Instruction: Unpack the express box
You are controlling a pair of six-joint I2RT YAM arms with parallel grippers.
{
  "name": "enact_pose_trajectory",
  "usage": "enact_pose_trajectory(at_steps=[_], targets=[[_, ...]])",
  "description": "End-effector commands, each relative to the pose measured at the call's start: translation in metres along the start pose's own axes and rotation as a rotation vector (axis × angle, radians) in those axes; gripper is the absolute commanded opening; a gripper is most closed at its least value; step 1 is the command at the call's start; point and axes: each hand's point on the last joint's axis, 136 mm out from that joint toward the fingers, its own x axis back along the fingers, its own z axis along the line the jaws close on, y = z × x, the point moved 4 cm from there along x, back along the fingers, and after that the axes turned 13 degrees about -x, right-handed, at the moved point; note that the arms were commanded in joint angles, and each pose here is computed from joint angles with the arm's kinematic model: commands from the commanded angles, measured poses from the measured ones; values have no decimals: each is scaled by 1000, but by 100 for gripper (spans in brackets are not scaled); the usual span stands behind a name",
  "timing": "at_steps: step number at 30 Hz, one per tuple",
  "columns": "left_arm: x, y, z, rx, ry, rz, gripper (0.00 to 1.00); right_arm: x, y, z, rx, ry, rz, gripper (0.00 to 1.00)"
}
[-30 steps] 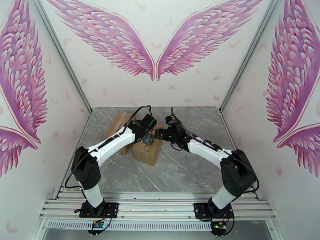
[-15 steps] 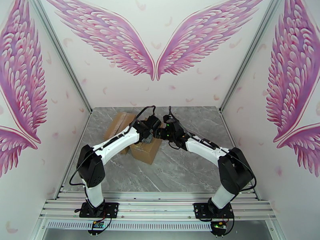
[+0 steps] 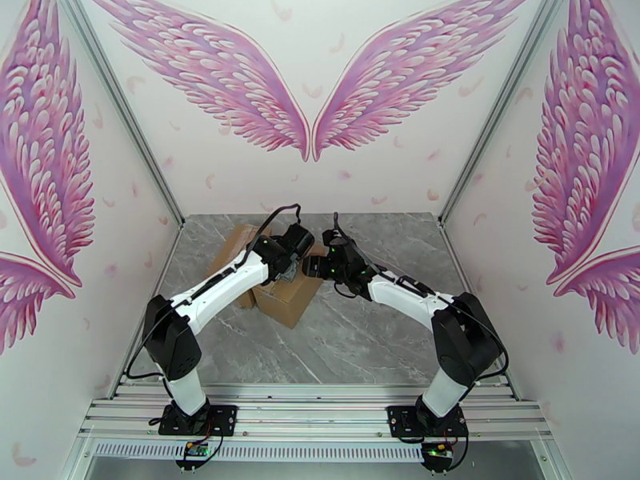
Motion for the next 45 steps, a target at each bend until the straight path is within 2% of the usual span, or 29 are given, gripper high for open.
enact_pose_trajectory(at_steps=[1, 5, 10, 12, 13, 15, 18, 25, 30, 34, 37, 45], targets=[[10, -8, 32, -5, 86, 27, 20, -13, -44, -68, -6, -271, 162, 74], [-1, -12, 20, -20, 31, 51, 28, -11, -40, -64, -5, -261, 152, 74], [-5, -15, 19, -10, 24, 68, 58, -8, -37, -59, -3, -245, 145, 74], [-9, -17, 20, -12, 24, 87, 64, -6, -34, -55, 1, -231, 139, 74], [-10, -17, 21, -12, 14, 95, 61, -4, -33, -53, 2, -225, 135, 75], [-12, -16, 22, 1, -34, 109, 42, 1, -28, -48, 5, -213, 119, 75], [-11, -13, 22, 56, -129, 95, 26, 12, -20, -40, 18, -206, 92, 78], [2, -4, 28, 216, -277, 19, 12, 43, 3, -16, 64, -205, 44, 90], [24, 10, 32, 385, -347, -117, 0, 78, 10, 6, 113, -214, -22, 92], [39, 25, 31, 476, -371, -251, 0, 96, 13, 16, 113, -257, -40, 92], [45, 30, 25, 477, -320, -284, 0, 108, 16, 30, 136, -283, -76, 92], [51, 32, 20, 528, -175, -363, 0, 144, 29, 77, 186, -286, -269, 91]])
